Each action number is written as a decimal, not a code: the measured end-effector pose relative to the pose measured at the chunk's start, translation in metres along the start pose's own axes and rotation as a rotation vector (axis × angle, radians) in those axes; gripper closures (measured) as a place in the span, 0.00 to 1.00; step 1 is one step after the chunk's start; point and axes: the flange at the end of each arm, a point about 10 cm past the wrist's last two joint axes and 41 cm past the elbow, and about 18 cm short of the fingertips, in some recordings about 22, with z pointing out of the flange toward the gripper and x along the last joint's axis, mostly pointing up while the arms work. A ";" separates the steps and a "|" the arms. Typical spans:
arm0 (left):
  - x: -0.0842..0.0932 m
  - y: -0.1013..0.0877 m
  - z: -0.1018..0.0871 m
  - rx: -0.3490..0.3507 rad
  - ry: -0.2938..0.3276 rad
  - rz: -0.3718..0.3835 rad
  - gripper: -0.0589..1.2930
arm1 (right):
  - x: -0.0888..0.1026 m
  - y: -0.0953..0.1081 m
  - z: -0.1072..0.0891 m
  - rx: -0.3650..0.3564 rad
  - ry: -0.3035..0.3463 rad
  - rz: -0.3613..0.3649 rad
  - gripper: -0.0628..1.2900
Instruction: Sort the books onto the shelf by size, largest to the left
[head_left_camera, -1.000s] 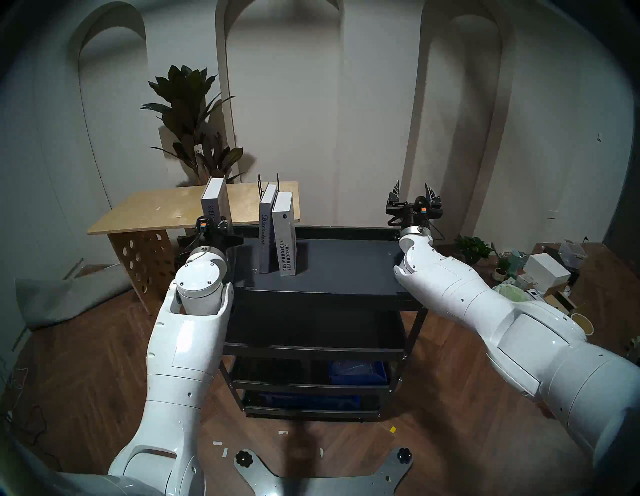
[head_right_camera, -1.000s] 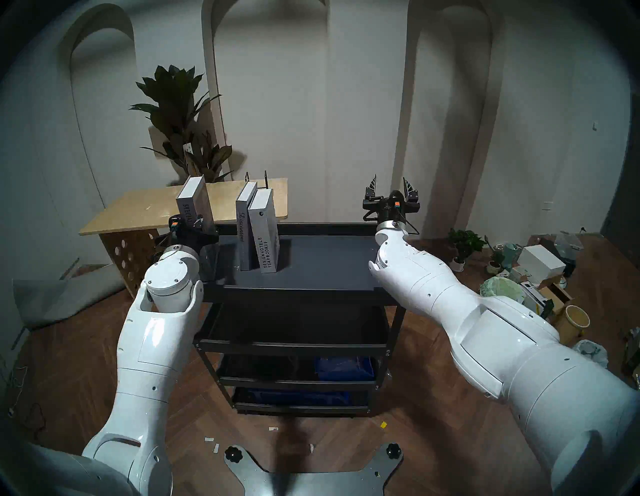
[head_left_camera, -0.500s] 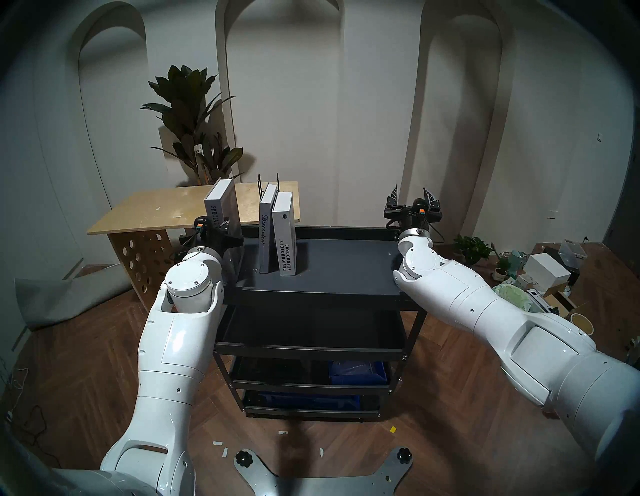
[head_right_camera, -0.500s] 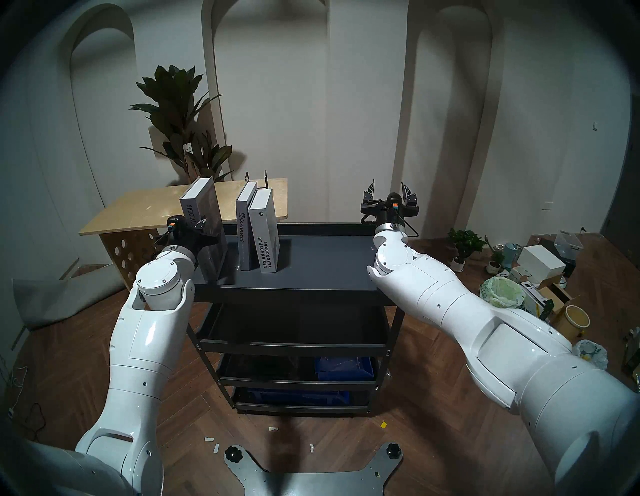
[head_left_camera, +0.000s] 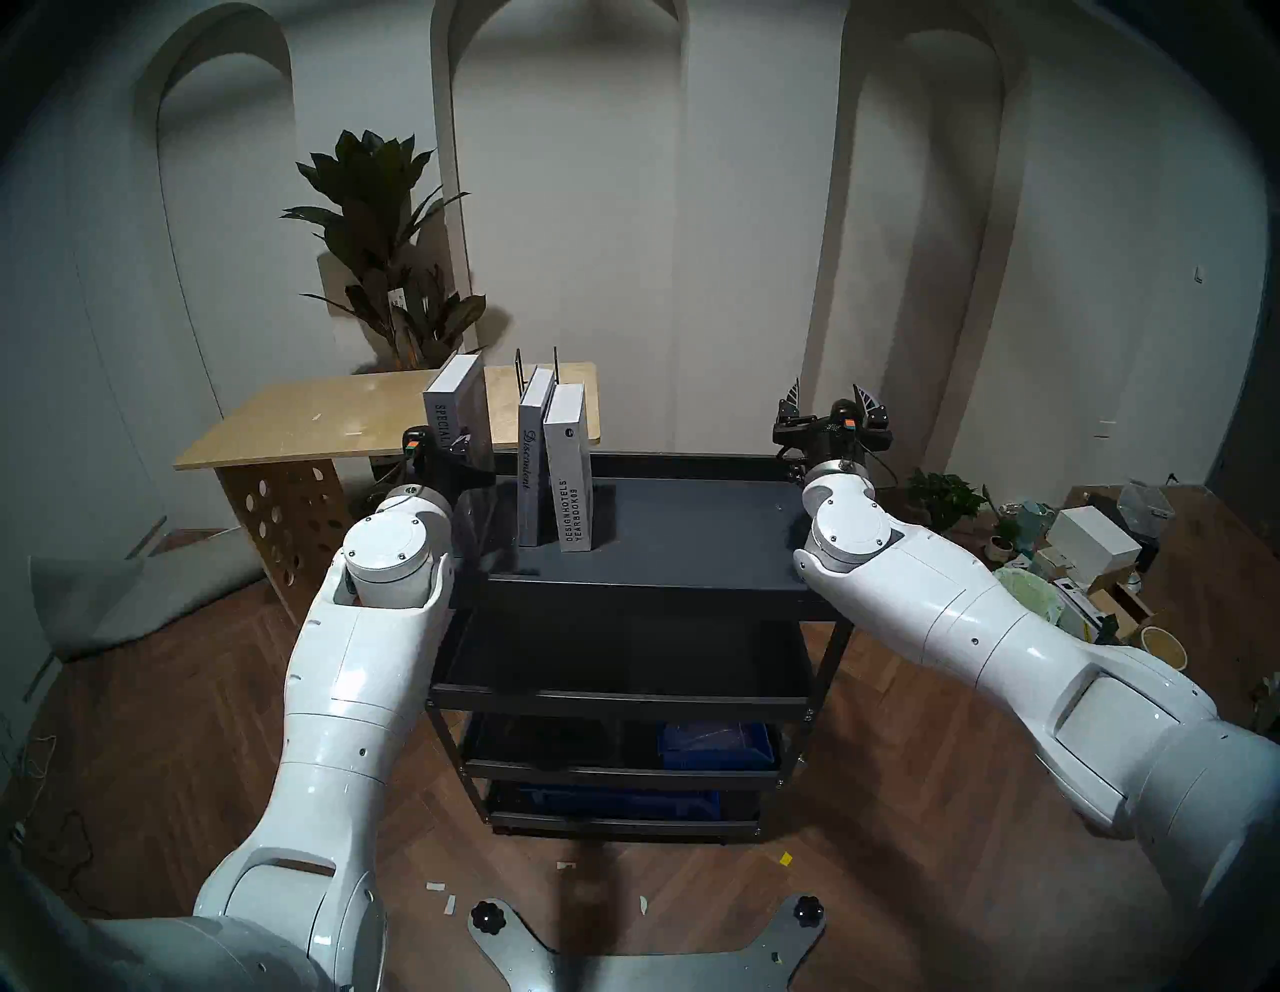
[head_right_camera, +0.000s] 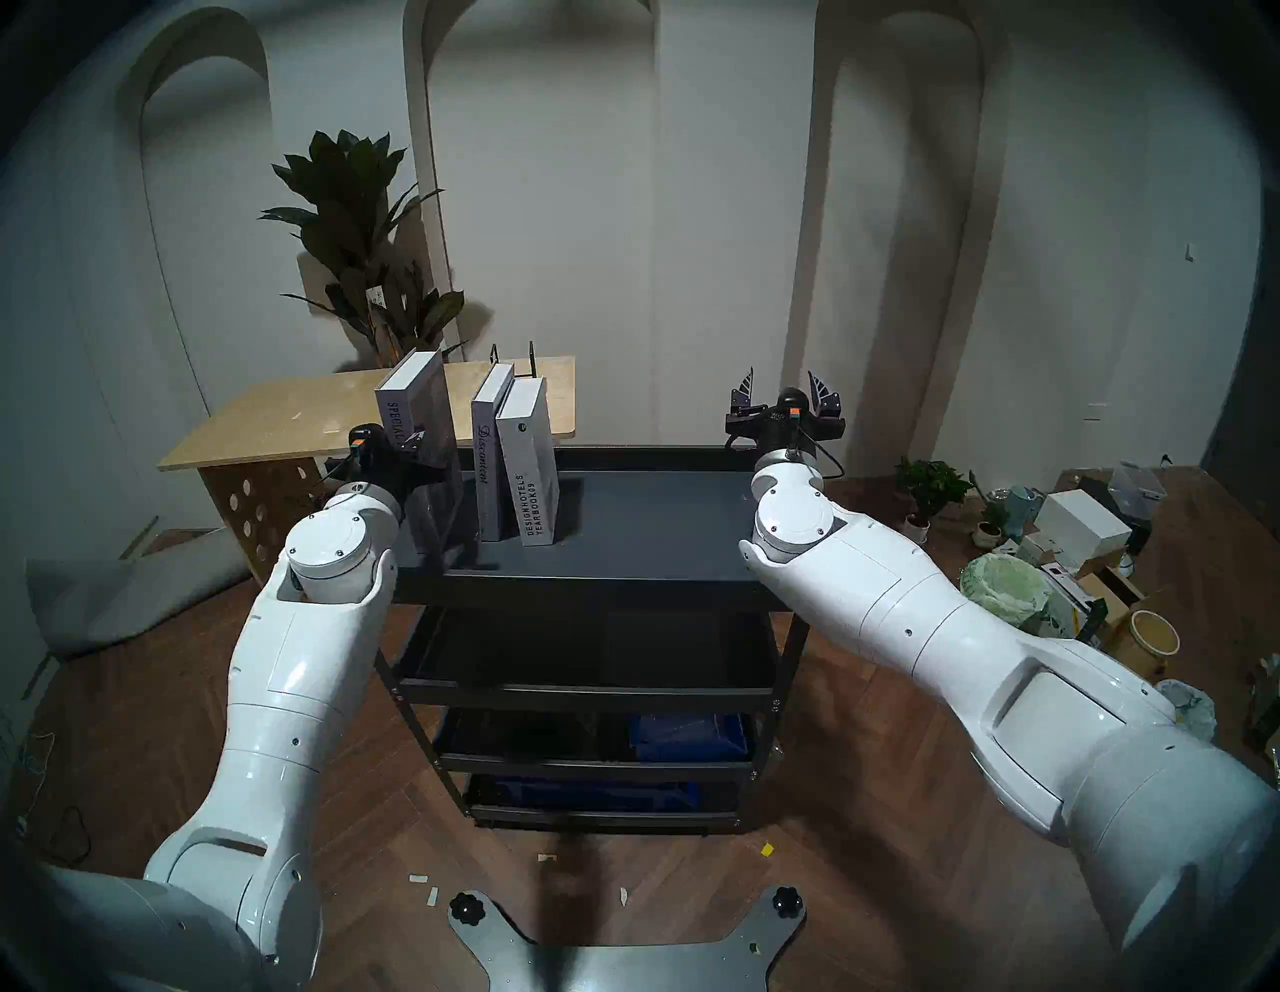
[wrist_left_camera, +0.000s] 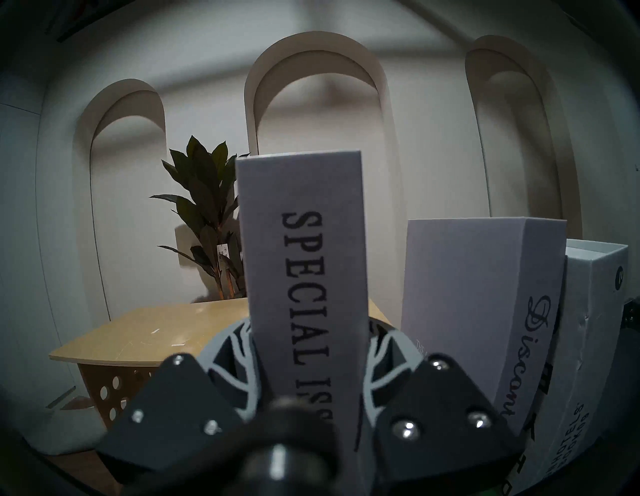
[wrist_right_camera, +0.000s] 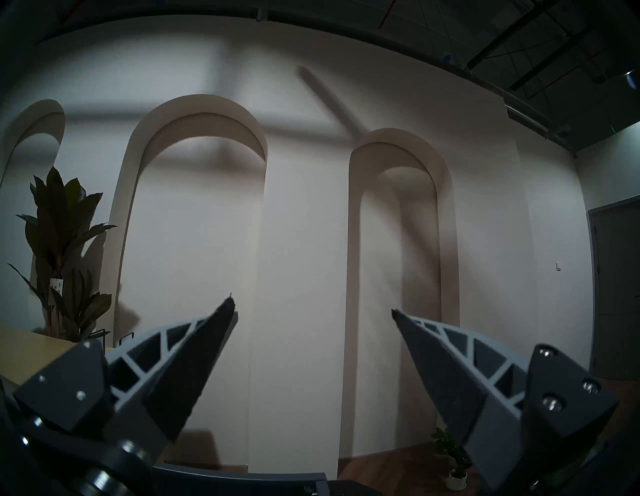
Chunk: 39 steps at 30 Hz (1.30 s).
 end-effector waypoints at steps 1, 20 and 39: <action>0.000 0.000 0.001 0.000 0.000 0.000 0.68 | 0.001 0.001 -0.001 -0.002 -0.006 -0.001 0.06; 0.005 -0.005 0.008 -0.004 -0.053 -0.067 0.69 | 0.014 0.011 -0.012 -0.017 -0.102 -0.014 0.06; 0.007 0.009 0.008 -0.011 -0.076 -0.041 0.58 | 0.016 0.014 -0.012 -0.007 -0.127 -0.015 0.06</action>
